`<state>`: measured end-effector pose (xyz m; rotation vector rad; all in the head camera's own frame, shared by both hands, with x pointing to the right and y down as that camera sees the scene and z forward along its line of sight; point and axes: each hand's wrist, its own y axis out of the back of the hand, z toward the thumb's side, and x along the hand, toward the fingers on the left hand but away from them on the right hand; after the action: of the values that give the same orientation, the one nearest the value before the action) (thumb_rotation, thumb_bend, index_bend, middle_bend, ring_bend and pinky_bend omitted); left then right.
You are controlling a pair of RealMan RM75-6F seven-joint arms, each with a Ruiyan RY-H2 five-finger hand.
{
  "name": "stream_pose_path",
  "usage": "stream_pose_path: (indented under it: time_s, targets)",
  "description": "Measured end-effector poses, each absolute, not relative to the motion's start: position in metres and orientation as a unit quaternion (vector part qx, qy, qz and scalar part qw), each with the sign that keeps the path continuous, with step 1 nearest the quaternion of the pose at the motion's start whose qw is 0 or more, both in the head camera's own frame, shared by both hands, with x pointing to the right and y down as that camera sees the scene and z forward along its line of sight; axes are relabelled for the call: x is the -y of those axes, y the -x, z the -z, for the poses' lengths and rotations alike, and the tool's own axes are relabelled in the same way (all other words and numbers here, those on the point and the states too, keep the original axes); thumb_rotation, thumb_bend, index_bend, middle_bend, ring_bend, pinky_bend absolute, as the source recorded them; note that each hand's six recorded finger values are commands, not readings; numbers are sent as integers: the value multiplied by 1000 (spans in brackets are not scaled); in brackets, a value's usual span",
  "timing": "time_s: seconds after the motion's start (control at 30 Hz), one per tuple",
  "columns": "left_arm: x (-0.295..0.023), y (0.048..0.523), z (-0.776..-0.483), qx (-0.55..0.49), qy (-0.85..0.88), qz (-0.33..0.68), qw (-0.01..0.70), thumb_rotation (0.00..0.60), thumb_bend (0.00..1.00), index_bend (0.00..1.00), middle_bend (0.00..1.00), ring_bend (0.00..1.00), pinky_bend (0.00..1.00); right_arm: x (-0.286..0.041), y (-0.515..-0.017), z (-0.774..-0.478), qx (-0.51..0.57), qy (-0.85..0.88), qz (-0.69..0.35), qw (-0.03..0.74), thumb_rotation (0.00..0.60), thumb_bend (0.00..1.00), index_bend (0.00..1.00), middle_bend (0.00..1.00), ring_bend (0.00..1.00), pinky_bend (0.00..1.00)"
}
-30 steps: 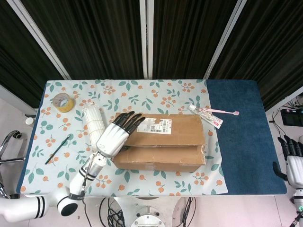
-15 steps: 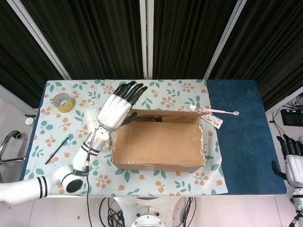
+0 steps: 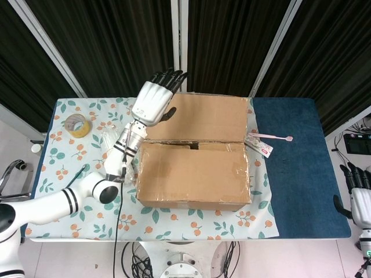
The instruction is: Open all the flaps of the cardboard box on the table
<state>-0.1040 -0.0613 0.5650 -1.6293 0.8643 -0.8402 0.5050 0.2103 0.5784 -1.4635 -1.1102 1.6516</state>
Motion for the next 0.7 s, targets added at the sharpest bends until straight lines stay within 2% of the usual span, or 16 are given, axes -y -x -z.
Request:
stream_pose_path:
  time_s: [0.13, 0.27, 0.33, 0.63, 0.7]
  targets:
    - [41, 111, -560, -357, 709, 343, 502, 600, 201, 159, 182, 104, 210, -211, -503, -580, 423, 562, -629, 329, 600, 337, 0, 0, 0, 0]
    - [14, 126, -562, -344, 746, 342, 456, 595, 94, 200, 252, 104, 210, -211, -503, -579, 425, 561, -628, 331, 600, 337, 0, 0, 0, 0]
    - [5, 131, -565, -343, 764, 341, 428, 549, 66, 203, 272, 104, 210, -211, -504, -577, 426, 559, -629, 332, 600, 337, 0, 0, 0, 0]
    - [-34, 141, -593, -311, 848, 330, 275, 197, 0, 214, 304, 104, 210, -211, -505, -575, 423, 552, -636, 334, 600, 337, 0, 0, 0, 0]
    - [-42, 144, -603, -294, 858, 336, 256, 155, 0, 214, 308, 104, 210, -211, -505, -576, 423, 553, -637, 333, 600, 346, 0, 0, 0, 0]
